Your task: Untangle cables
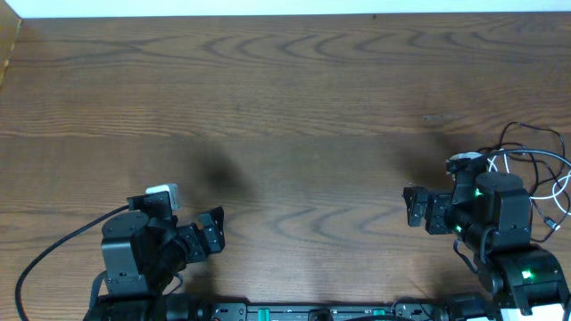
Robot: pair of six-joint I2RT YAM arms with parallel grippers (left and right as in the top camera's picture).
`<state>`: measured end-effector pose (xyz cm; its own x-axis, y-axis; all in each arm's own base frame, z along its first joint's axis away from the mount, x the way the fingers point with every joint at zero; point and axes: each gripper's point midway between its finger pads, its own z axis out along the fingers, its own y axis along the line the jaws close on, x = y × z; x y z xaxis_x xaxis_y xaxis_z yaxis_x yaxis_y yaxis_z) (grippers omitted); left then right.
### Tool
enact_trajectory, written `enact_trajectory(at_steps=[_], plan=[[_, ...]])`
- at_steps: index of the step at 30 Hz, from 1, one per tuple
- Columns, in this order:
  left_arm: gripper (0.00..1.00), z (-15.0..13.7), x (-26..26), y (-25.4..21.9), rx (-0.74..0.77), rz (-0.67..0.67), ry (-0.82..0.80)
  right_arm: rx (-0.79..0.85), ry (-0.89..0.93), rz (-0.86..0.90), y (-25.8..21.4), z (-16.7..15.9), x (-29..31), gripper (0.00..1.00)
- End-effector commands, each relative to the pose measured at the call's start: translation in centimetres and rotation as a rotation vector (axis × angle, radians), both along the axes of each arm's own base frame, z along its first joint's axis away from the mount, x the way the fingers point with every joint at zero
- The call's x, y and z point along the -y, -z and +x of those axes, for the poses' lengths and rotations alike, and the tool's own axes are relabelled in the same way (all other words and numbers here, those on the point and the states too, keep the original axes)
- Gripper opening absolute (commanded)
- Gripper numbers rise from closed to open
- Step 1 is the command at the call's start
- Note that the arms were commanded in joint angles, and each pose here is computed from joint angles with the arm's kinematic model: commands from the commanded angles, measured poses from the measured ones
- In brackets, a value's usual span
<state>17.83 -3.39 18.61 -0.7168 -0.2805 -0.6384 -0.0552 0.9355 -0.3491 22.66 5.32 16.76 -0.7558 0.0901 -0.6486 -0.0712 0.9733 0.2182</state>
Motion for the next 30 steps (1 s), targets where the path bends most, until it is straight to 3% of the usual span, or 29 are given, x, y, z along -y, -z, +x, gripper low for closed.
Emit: enact_trajectory(at_steps=[1, 30], plan=[[0.96, 0.19, -0.31, 0.38, -0.016, 0.0, -0.022, -0.013, 0.012, -0.003, 0.46, -0.13, 0.12, 0.99], [0.96, 0.17, -0.31, 0.41, -0.018, 0.0, -0.023, -0.009, 0.014, -0.002, 0.41, -0.24, 0.19, 0.99]])
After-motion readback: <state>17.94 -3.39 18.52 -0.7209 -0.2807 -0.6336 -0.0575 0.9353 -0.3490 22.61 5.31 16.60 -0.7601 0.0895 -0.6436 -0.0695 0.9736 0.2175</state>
